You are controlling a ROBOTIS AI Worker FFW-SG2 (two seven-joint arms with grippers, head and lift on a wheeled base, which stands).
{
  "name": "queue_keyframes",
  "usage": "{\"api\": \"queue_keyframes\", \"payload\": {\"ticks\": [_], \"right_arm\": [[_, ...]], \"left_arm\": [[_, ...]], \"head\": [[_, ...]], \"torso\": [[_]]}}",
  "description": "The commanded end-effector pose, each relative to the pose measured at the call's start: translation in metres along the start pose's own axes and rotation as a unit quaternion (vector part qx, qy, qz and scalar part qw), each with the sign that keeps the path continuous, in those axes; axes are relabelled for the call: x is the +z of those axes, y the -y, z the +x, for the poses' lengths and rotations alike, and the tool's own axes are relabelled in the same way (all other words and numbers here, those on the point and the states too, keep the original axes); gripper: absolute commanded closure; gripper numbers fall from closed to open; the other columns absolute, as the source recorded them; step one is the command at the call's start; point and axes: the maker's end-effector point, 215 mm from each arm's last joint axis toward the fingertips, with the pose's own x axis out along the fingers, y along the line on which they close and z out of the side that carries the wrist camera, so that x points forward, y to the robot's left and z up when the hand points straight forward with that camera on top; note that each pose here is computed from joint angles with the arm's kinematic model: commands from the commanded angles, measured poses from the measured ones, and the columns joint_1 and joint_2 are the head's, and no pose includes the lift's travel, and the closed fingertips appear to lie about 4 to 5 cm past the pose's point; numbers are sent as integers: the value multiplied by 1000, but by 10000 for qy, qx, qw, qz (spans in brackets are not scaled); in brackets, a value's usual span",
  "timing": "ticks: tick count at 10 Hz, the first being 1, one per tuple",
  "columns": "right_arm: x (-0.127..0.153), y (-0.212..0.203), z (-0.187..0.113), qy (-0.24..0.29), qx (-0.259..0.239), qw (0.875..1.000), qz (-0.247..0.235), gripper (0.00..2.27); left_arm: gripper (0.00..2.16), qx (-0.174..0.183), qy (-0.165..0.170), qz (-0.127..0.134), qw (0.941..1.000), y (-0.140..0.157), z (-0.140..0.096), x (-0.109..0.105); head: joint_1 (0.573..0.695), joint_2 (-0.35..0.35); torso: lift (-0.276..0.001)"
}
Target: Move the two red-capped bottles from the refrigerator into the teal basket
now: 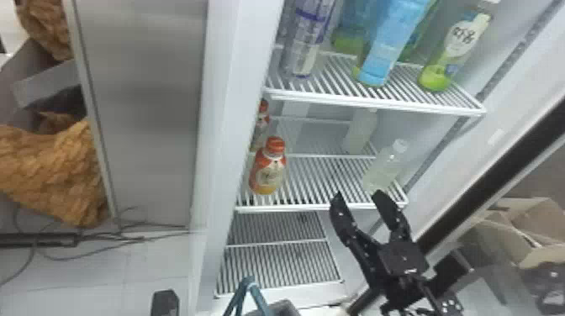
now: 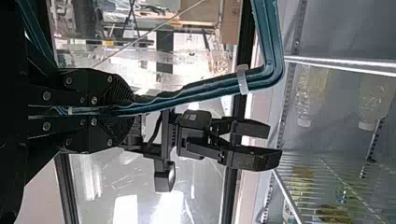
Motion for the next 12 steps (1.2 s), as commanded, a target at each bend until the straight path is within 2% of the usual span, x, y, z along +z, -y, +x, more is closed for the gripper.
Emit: {"api": "queue_keyframes", "payload": {"ticks": [1,12], "right_arm": [[-1,-1,0,-7,16,10000,-44,323],[-2,-1,0,-14,22,10000,-79,323]], "left_arm": [[1085,-7,-12,-13,10000,0,1,-1],[1085,-44,-34,-59,10000,0,3,-5]], "head": [[695,-350],[695,-350]], "torso": [[-228],[-228]]}}
